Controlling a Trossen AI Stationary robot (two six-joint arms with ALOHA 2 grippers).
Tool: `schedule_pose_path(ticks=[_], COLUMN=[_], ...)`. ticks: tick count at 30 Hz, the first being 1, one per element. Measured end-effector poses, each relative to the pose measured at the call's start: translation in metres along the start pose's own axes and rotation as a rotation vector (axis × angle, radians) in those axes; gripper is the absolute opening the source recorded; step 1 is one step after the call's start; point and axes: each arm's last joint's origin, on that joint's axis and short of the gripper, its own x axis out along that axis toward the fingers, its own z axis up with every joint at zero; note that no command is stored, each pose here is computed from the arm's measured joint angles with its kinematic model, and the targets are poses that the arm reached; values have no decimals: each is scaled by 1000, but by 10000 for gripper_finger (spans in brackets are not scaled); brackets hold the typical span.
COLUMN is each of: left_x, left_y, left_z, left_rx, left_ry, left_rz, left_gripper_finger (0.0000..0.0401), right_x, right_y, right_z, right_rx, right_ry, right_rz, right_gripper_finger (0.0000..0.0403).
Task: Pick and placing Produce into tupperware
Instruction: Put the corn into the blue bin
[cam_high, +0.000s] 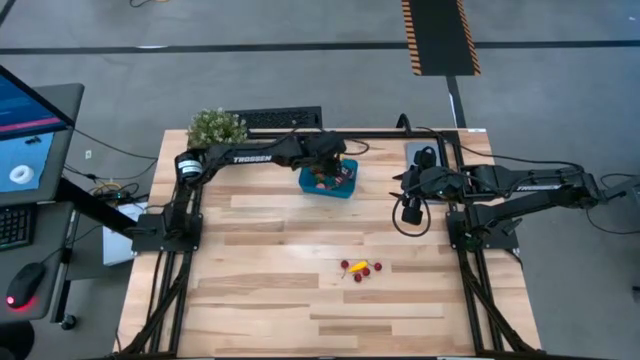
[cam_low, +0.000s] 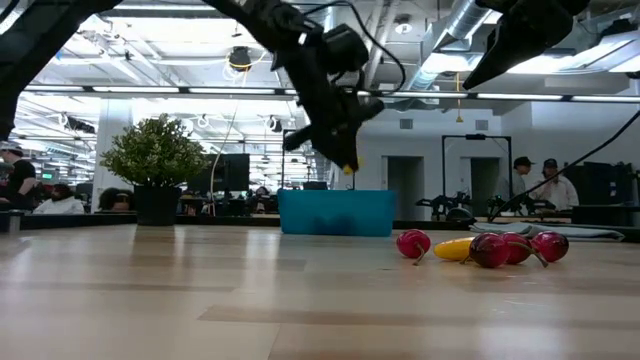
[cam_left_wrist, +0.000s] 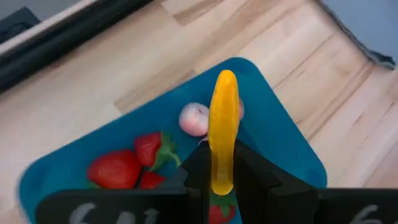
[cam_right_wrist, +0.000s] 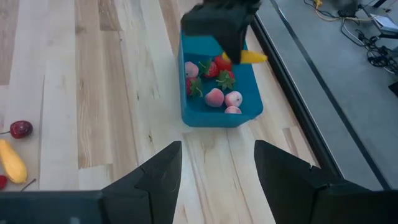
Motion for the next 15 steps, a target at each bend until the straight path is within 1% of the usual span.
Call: schedule_pose_path(ticks=[2,7,15], left_x=[7,18,26], left_y=[2,8,16], left_z=[-6,-20,-37], left_rx=[0,7,113], left_ry=[-11,13,86], left_rz=[-8,7,42], left_gripper_finger=[37,37,37], right_x=[0,0,0], right_y=[0,0,0], right_z=[0,0,0], right_rx=[0,0,0], right_ry=[0,0,0], right_rz=[0,0,0], right_gripper_finger=[225,225,225])
